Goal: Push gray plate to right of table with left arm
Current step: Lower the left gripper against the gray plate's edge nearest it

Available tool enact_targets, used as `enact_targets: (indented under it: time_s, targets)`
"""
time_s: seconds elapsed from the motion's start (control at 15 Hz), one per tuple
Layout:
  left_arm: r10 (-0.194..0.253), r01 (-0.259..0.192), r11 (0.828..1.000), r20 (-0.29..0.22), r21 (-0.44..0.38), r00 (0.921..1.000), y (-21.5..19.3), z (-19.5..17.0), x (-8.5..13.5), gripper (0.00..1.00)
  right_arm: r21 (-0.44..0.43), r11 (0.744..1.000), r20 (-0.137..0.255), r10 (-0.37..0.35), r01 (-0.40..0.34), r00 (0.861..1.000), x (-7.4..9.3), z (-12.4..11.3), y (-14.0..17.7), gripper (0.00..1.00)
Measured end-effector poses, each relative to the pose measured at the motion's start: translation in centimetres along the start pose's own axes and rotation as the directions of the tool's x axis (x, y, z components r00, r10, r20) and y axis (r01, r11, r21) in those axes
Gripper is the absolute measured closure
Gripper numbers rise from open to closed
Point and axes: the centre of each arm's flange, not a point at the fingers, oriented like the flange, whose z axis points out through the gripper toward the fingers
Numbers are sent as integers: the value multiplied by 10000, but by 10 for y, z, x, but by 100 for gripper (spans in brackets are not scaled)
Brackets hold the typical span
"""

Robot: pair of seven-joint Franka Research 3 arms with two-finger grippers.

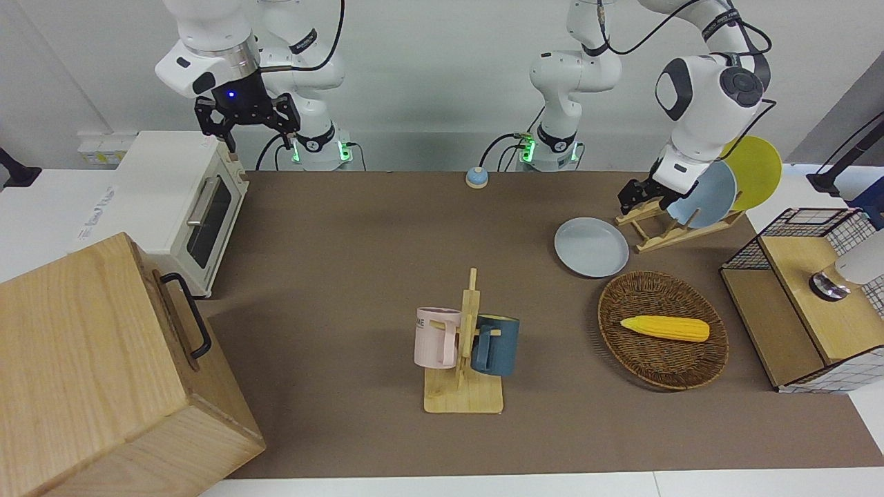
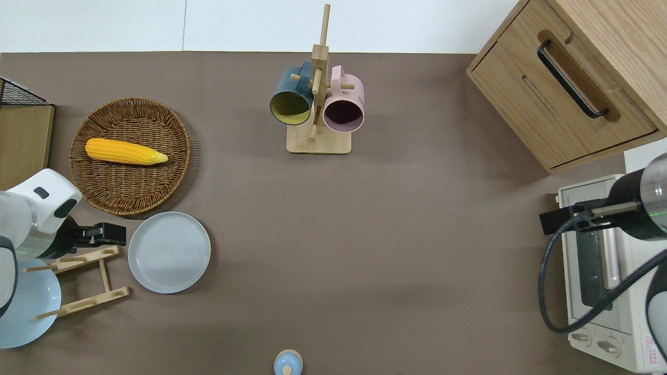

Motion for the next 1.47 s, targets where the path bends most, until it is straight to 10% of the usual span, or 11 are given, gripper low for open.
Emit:
enact_targets:
  time_s: [1.47]
  targets:
    - [-86, 113, 9993, 755, -353, 9971, -17, 131, -12, 15, 0, 10000, 0, 0, 0, 10000, 0, 0, 0, 0]
